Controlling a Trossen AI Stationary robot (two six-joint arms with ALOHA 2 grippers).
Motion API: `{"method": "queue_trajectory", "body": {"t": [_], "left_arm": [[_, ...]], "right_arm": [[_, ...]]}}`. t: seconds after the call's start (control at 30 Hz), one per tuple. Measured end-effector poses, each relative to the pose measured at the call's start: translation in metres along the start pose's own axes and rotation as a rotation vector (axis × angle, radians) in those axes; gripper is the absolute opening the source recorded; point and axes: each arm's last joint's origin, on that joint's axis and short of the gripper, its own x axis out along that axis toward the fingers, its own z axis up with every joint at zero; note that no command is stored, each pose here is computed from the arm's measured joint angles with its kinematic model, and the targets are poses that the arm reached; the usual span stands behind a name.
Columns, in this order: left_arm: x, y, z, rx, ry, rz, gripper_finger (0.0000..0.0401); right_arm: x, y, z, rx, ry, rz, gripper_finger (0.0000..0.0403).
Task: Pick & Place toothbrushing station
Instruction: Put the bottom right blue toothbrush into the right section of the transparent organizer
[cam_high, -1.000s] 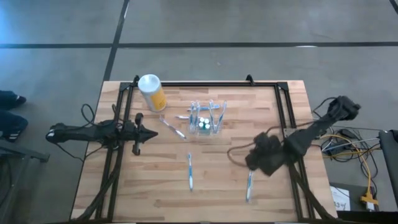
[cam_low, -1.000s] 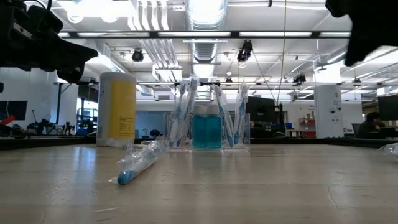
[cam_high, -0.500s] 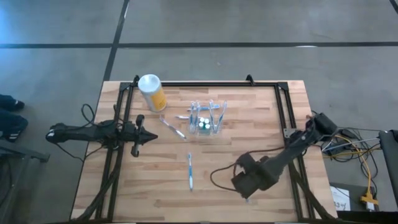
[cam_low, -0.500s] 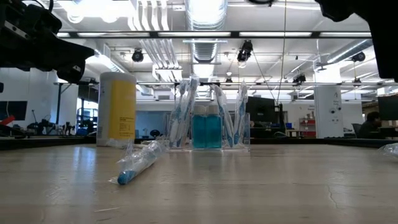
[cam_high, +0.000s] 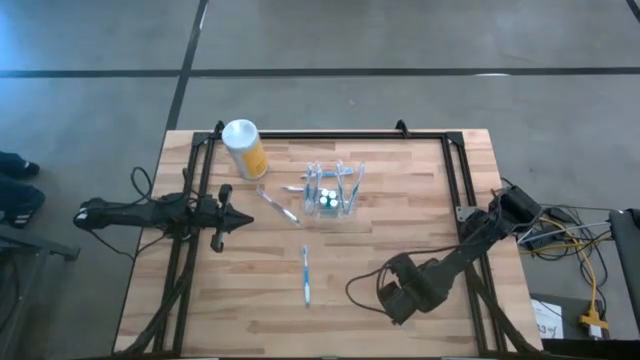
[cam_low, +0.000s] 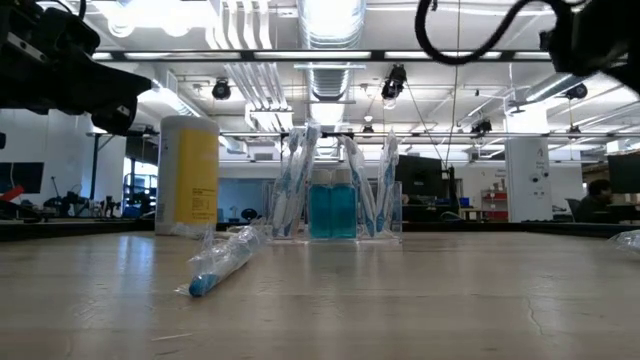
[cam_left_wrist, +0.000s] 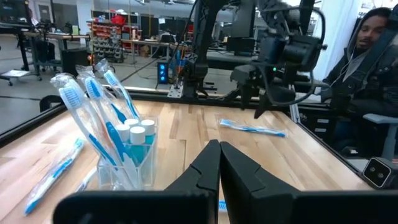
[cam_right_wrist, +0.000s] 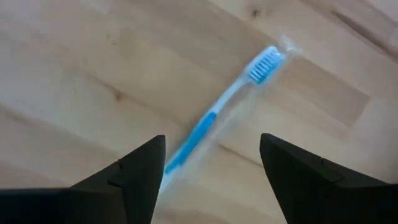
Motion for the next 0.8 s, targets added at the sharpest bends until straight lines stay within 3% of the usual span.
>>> {"method": "queue_trajectory", "body": {"t": [0.2, 0.5, 0.6, 0.8], "left_arm": [[0.0, -0.001, -0.001, -0.007, 0.008, -0.034, 0.0012], [0.0, -0.001, -0.001, -0.003, 0.012, -0.037, 0.0012], [0.001, -0.001, -0.001, -0.002, 0.014, -0.037, 0.0012], [0.001, -0.001, -0.001, -0.002, 0.018, -0.037, 0.0012]], "right_arm": [[0.028, -0.009, -0.001, 0.046, -0.005, -0.018, 0.0258], [0.062, -0.014, -0.004, 0.009, 0.076, 0.088, 0.0246], [0.063, -0.017, -0.003, -0.001, 0.091, 0.073, 0.0212], [0.056, -0.012, -0.003, -0.066, 0.089, 0.087, 0.0093]]}}
